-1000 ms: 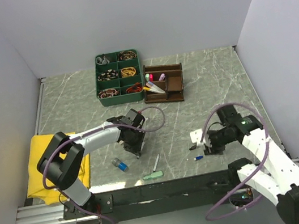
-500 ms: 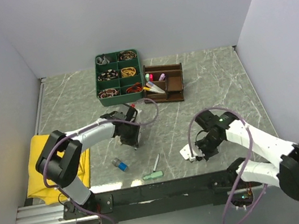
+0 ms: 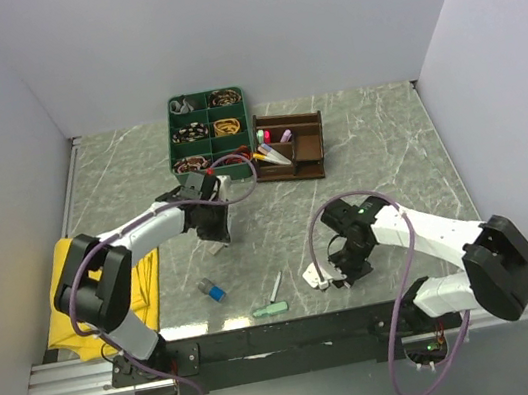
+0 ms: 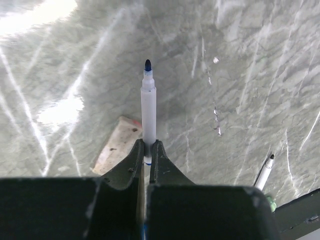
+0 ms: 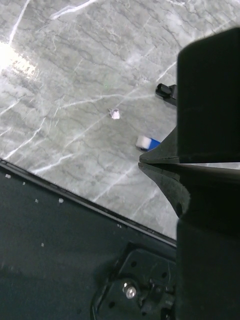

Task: Sort the stationery into containers
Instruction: Pick up the pen from the center of the board.

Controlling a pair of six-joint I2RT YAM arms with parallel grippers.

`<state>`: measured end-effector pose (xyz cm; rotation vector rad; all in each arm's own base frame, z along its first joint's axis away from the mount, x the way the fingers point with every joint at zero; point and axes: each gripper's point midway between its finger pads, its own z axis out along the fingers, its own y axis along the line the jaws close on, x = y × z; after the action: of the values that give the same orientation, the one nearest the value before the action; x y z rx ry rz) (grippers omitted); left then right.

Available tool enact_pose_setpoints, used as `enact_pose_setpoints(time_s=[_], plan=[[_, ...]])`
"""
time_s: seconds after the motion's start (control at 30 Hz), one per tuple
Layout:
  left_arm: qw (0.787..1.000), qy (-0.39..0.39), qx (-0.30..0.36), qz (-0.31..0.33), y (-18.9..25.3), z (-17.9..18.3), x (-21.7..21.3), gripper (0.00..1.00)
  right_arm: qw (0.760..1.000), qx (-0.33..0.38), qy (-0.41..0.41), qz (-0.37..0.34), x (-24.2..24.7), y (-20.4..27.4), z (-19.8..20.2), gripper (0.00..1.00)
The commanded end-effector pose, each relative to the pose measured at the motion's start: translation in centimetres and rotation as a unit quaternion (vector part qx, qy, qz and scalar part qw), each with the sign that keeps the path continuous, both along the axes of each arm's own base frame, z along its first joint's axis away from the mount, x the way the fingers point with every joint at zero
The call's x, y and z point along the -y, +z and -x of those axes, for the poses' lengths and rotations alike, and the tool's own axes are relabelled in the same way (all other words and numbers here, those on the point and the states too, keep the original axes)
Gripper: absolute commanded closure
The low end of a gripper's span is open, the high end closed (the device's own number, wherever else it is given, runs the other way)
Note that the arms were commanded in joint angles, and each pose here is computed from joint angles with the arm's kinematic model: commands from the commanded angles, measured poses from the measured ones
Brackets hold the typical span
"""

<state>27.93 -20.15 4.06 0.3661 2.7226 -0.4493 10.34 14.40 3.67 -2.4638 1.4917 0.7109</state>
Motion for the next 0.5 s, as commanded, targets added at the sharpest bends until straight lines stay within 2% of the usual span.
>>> enact_pose_setpoints(time_s=[0.0,0.33,0.47], plan=[[0.999,0.016,0.044,0.028,2.9,-2.3,0.1,0.99,1.000,0.030,-0.003,0.008,-1.0,0.1,-2.1,0.91],[0.998,0.031,0.050,0.033,3.1,-2.4,-0.8,0.99,0.998,0.040,-0.021,0.034,-0.8,-0.8,-3.3,0.91],[0.997,0.035,0.052,0.035,3.3,-2.6,-0.8,0.99,0.996,0.067,-0.051,0.039,-0.8,-1.2,-4.6,0.91]])
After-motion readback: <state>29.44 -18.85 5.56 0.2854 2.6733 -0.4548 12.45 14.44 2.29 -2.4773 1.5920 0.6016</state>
